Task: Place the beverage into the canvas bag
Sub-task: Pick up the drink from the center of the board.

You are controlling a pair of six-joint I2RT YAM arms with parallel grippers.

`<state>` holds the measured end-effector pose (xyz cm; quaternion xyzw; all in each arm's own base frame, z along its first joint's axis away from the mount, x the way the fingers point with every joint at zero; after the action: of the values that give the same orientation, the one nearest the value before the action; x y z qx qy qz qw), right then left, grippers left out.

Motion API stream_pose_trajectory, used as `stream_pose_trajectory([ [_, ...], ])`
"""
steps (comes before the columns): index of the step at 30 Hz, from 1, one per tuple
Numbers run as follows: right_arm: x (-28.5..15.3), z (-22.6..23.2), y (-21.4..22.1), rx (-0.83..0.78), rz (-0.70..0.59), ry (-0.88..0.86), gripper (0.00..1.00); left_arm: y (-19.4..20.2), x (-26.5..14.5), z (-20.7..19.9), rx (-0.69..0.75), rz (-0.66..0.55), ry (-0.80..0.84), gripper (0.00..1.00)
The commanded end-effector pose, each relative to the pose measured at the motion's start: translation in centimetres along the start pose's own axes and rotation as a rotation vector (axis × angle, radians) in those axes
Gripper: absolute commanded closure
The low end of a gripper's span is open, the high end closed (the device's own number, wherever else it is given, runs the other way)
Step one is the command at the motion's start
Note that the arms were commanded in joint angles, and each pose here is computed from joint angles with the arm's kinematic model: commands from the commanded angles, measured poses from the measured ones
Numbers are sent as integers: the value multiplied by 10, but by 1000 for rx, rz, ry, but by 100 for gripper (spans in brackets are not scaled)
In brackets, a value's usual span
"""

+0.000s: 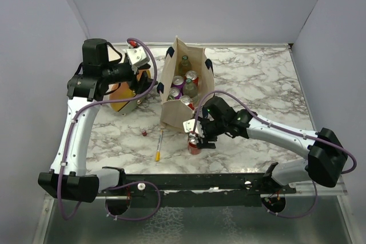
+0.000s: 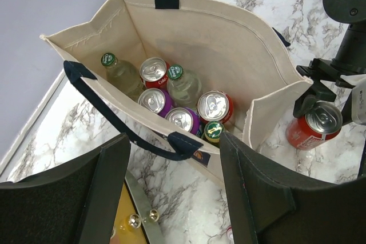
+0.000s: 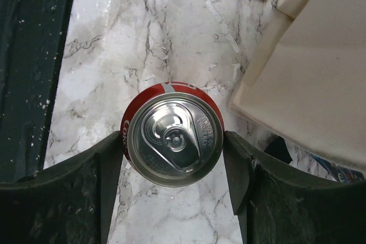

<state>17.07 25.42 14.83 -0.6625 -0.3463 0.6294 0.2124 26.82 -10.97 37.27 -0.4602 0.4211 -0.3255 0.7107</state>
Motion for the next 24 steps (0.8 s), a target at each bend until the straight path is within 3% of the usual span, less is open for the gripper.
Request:
stream_pose_trajectory([
  [1, 2, 19, -2, -22, -25, -85, 34, -8, -9, -9, 21, -36, 10, 35],
  [13, 16, 16, -12, -8, -41, -101, 26, -3, -16, -18, 23, -31, 2, 35],
  [24, 19, 12, -20, 8, -52, -111, 29, 2, -16, -22, 20, -31, 8, 35],
])
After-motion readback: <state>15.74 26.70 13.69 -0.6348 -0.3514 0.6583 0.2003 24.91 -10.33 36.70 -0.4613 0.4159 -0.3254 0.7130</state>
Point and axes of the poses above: each gripper's point midway between its finger pads, its own x axis out along the fingers, its own z axis along the line the jaws close on, y = z × x, the point moved 6 cm from there along -x, back along the fingers, and after that the axes turned 4 degrees about x, right-handed, at the moved point
